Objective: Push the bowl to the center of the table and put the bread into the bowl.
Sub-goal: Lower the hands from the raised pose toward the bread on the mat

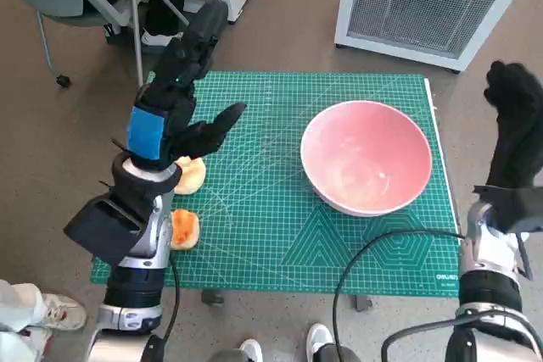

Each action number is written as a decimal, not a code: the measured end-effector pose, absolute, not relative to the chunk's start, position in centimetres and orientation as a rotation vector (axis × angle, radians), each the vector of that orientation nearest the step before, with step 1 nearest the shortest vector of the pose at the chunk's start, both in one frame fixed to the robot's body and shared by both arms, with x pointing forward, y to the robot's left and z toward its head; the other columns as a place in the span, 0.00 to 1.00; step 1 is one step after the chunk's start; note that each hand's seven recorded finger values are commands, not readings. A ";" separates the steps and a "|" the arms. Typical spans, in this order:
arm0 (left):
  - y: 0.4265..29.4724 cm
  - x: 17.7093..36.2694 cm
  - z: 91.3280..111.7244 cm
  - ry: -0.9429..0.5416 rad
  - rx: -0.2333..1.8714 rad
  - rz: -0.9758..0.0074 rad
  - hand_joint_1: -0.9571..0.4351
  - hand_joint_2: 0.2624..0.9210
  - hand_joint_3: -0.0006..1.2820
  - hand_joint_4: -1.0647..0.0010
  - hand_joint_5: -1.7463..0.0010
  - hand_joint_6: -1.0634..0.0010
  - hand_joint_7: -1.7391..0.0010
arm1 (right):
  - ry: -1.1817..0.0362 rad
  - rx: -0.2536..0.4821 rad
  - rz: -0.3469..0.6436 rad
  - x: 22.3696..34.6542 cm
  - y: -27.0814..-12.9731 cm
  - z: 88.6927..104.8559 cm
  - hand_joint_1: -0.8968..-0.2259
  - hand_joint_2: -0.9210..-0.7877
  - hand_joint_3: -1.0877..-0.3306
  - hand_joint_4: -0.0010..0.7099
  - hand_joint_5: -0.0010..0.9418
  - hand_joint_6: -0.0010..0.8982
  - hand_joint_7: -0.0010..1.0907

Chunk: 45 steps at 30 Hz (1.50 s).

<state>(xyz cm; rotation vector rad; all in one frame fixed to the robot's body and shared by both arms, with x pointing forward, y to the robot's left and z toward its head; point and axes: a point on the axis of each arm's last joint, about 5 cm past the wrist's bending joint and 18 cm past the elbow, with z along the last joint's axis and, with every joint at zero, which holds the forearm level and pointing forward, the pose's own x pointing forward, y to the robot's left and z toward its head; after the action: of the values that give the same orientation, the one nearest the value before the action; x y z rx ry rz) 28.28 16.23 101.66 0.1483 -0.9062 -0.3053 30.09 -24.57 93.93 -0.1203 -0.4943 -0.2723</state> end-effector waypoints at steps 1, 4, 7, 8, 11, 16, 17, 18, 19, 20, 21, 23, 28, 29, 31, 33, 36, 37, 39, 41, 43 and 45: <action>16.2 28.3 101.7 -0.906 0.149 -0.305 0.39 1.00 0.25 0.80 1.00 0.71 1.00 | -0.473 -0.115 -0.277 30.1 -24.5 93.7 0.67 0.00 0.12 0.28 0.06 0.00 0.45; 16.3 28.3 101.7 -0.906 0.151 -0.302 0.38 1.00 0.24 0.80 1.00 0.71 1.00 | -0.408 -0.097 -0.275 30.1 -24.0 92.8 0.67 0.00 0.11 0.27 0.05 0.00 0.45; 16.4 28.3 101.7 -0.906 0.153 -0.300 0.38 1.00 0.24 0.80 1.00 0.71 1.00 | -0.340 -0.074 -0.261 30.1 -23.4 91.9 0.64 0.00 0.14 0.28 0.05 0.00 0.47; 16.5 28.3 101.7 -0.906 0.154 -0.300 0.38 1.00 0.24 0.80 1.00 0.71 1.00 | -0.315 -0.066 -0.253 30.1 -23.3 91.6 0.62 0.00 0.16 0.28 0.05 0.00 0.47; 16.6 28.3 101.7 -0.905 0.152 -0.297 0.38 1.00 0.24 0.80 1.00 0.71 1.00 | -0.243 -0.040 -0.229 30.1 -22.9 90.8 0.60 0.00 0.20 0.28 0.05 0.00 0.45; 16.7 28.2 101.7 -0.903 0.149 -0.293 0.39 1.00 0.24 0.80 1.00 0.71 1.00 | -0.138 0.007 -0.195 30.2 -22.2 90.0 0.59 0.00 0.23 0.30 0.03 0.03 0.41; 16.8 28.2 101.7 -0.902 0.149 -0.292 0.39 1.00 0.24 0.80 1.00 0.71 1.00 | -0.123 0.015 -0.189 30.3 -22.0 89.9 0.60 0.00 0.24 0.30 0.02 0.04 0.41; 16.8 28.2 101.6 -0.901 0.149 -0.291 0.39 1.00 0.24 0.80 1.00 0.71 1.00 | -0.112 0.021 -0.183 30.3 -21.8 89.8 0.60 0.00 0.24 0.31 0.02 0.04 0.41; 16.8 28.2 101.6 -0.898 0.149 -0.291 0.39 1.00 0.24 0.80 1.00 0.71 1.00 | -0.102 0.028 -0.177 30.4 -21.6 89.7 0.60 0.00 0.23 0.31 0.02 0.04 0.41; 16.8 28.2 101.6 -0.896 0.149 -0.290 0.39 1.00 0.24 0.80 1.00 0.71 1.00 | -0.096 0.035 -0.169 30.5 -21.3 89.7 0.60 0.00 0.23 0.31 0.02 0.05 0.40; 16.9 28.2 101.5 -0.894 0.149 -0.291 0.39 1.00 0.24 0.80 1.00 0.71 1.00 | -0.089 0.041 -0.162 30.6 -21.0 89.7 0.60 0.00 0.23 0.31 0.02 0.05 0.40; 16.9 28.2 101.5 -0.891 0.149 -0.292 0.39 1.00 0.24 0.80 1.00 0.71 1.00 | -0.078 0.052 -0.145 30.8 -20.5 89.8 0.59 0.00 0.23 0.31 0.02 0.05 0.40; 17.0 28.1 101.5 -0.890 0.147 -0.289 0.39 1.00 0.24 0.80 1.00 0.70 1.00 | -0.076 0.072 -0.104 31.5 -19.4 90.3 0.56 0.00 0.24 0.30 0.01 0.05 0.39; 17.0 28.1 101.5 -0.890 0.148 -0.289 0.39 1.00 0.24 0.81 1.00 0.70 1.00 | -0.076 0.076 -0.096 31.6 -19.2 90.4 0.56 0.00 0.24 0.30 0.01 0.06 0.39; 17.0 28.0 101.5 -0.890 0.148 -0.288 0.39 1.00 0.24 0.81 1.00 0.70 1.00 | -0.077 0.085 -0.082 31.8 -18.8 90.6 0.56 0.00 0.24 0.30 0.01 0.06 0.39; 17.1 28.0 101.5 -0.890 0.149 -0.286 0.39 1.00 0.24 0.81 1.00 0.70 1.00 | -0.076 0.094 -0.071 32.0 -18.4 90.8 0.56 0.00 0.25 0.30 0.01 0.06 0.39; 17.2 27.8 101.5 -0.891 0.152 -0.282 0.39 1.00 0.24 0.81 1.00 0.70 1.00 | -0.078 0.111 -0.058 32.3 -17.9 91.1 0.58 0.00 0.24 0.28 0.00 0.08 0.33; 17.3 27.8 101.5 -0.891 0.152 -0.281 0.39 1.00 0.24 0.81 1.00 0.70 1.00 | -0.080 0.117 -0.054 32.4 -17.7 91.2 0.59 0.00 0.24 0.28 0.00 0.08 0.32; 17.3 27.7 101.5 -0.891 0.153 -0.279 0.39 1.00 0.24 0.81 1.00 0.70 0.99 | -0.081 0.125 -0.048 32.5 -17.4 91.4 0.59 0.00 0.23 0.27 0.00 0.09 0.29; 17.4 27.7 101.5 -0.890 0.153 -0.277 0.39 1.00 0.24 0.81 1.00 0.70 0.99 | -0.081 0.134 -0.041 32.6 -17.1 91.6 0.58 0.00 0.24 0.27 0.00 0.10 0.28; 17.4 27.6 101.5 -0.887 0.153 -0.274 0.39 1.00 0.24 0.81 1.00 0.70 0.99 | -0.083 0.145 -0.035 32.8 -16.8 91.8 0.58 0.00 0.24 0.28 0.00 0.11 0.27; 17.5 27.6 101.4 -0.885 0.152 -0.271 0.39 1.00 0.24 0.81 1.00 0.70 0.99 | -0.087 0.153 -0.027 33.0 -16.5 92.0 0.58 0.00 0.25 0.28 0.01 0.11 0.27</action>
<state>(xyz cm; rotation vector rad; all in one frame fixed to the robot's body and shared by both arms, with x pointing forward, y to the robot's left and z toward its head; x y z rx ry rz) 27.59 17.48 101.45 0.1517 -0.8849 -0.2707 32.98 -16.46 92.01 0.1528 -0.0867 -0.0274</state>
